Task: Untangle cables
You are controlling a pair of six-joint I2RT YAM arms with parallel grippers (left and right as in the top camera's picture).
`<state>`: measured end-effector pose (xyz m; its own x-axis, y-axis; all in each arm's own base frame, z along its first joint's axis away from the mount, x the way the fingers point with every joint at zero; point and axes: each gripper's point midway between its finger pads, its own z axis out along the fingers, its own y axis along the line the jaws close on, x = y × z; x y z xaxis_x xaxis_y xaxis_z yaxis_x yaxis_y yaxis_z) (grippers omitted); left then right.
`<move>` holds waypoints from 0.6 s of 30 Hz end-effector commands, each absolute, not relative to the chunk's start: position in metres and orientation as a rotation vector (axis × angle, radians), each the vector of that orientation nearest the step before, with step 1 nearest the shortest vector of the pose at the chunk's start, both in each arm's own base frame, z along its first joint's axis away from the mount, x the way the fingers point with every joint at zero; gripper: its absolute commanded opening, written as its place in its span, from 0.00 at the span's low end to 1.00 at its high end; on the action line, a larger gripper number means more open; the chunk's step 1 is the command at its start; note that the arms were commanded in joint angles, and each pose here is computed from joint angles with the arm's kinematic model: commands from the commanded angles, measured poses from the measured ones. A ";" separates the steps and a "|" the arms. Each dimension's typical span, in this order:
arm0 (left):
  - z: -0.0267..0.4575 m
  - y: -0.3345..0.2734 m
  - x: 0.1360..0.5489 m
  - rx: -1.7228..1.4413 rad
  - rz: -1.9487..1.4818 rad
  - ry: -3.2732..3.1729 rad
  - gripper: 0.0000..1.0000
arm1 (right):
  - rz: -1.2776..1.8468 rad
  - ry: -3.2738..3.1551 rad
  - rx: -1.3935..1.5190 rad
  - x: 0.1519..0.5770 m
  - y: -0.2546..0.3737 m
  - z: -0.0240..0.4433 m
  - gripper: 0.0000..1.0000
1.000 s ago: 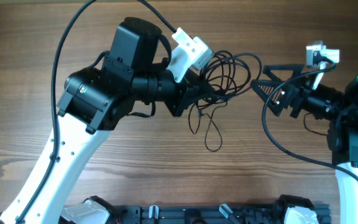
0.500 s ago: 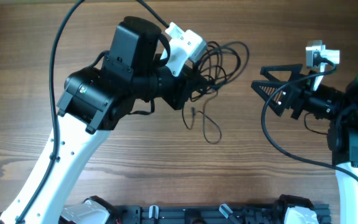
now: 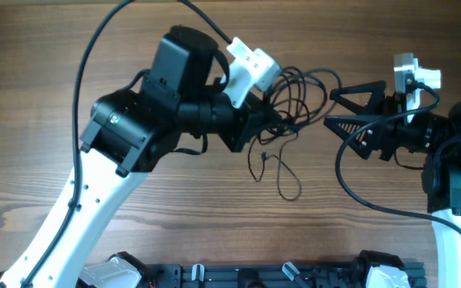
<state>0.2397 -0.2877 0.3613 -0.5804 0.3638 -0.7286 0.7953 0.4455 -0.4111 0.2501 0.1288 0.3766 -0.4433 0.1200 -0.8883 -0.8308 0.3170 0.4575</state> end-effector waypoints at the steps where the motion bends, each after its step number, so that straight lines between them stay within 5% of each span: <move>1: 0.366 -0.296 0.234 1.022 -1.057 2.108 0.04 | 1.265 1.603 -0.722 0.242 0.130 0.386 0.74; 18: 0.359 -0.272 0.285 0.583 -0.830 2.258 0.04 | 1.286 1.620 -0.700 0.242 0.130 0.385 0.72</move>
